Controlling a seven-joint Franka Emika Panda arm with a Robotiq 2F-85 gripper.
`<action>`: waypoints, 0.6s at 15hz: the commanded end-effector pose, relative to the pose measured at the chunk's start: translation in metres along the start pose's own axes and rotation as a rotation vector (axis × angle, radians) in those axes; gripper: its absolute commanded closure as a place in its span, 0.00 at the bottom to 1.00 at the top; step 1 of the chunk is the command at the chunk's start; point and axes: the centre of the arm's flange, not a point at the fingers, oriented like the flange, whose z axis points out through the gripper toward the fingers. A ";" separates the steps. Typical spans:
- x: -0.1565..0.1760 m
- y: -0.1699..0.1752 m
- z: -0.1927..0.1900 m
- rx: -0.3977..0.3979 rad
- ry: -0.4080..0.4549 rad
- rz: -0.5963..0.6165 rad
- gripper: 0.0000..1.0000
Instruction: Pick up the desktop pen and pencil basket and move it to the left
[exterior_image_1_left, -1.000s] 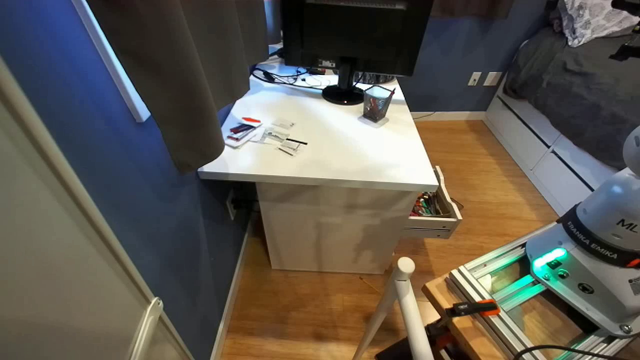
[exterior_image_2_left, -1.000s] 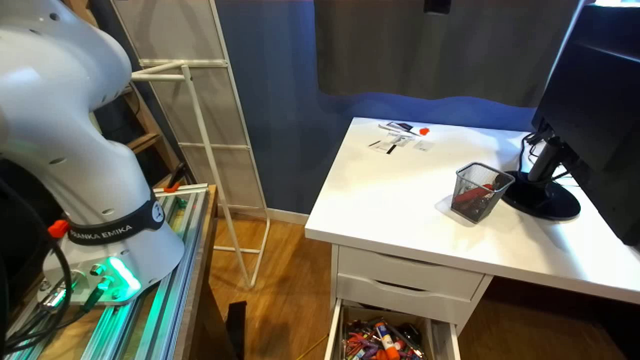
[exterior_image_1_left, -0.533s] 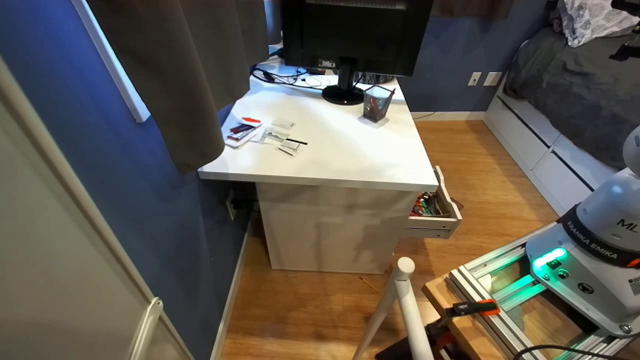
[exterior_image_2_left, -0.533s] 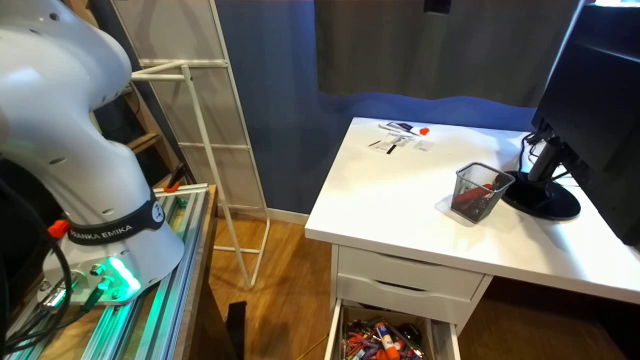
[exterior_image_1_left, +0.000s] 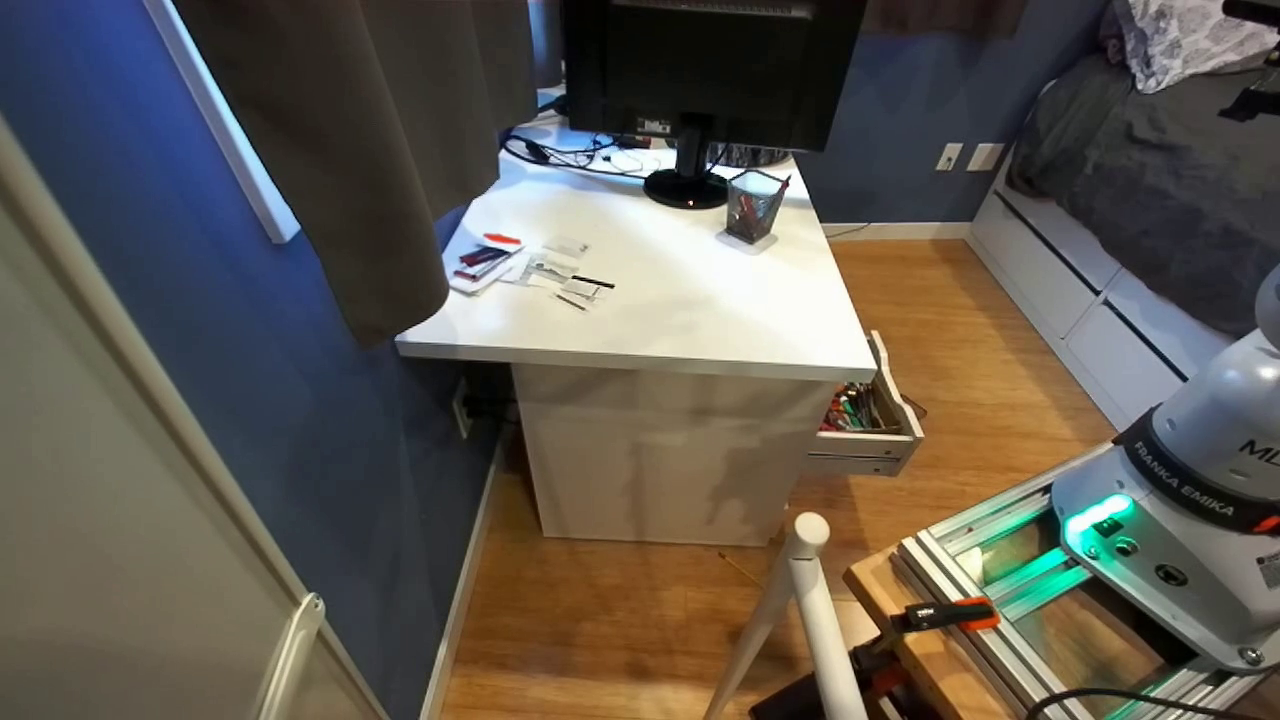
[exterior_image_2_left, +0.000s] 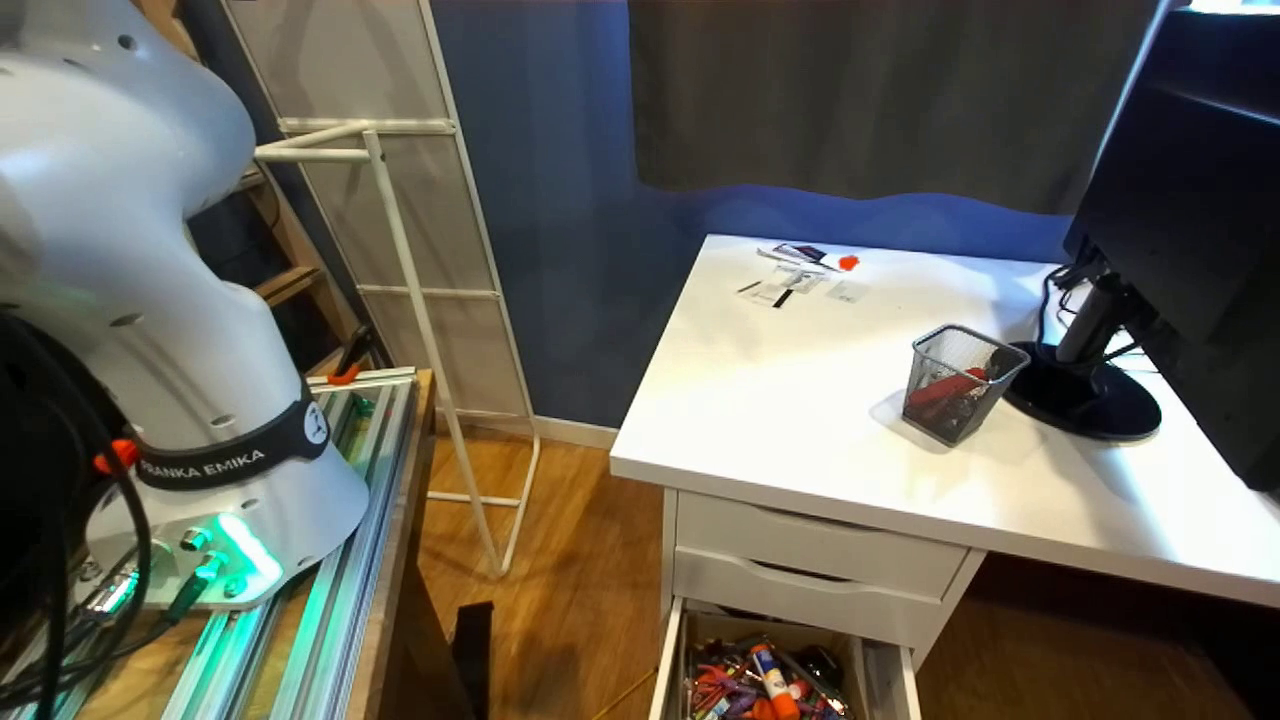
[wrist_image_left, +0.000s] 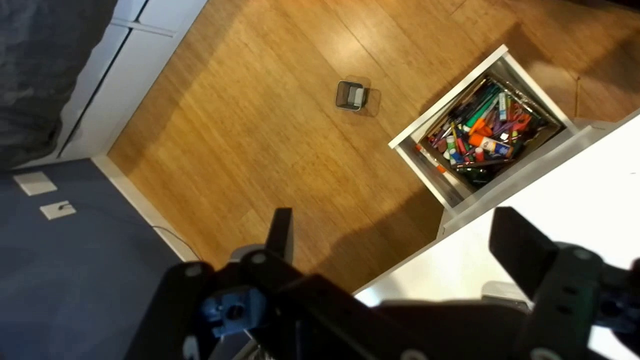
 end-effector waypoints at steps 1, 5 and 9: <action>0.070 0.003 -0.027 -0.076 0.033 -0.159 0.00; 0.134 -0.042 -0.035 -0.100 0.111 -0.352 0.00; 0.128 -0.058 -0.025 -0.075 0.104 -0.327 0.00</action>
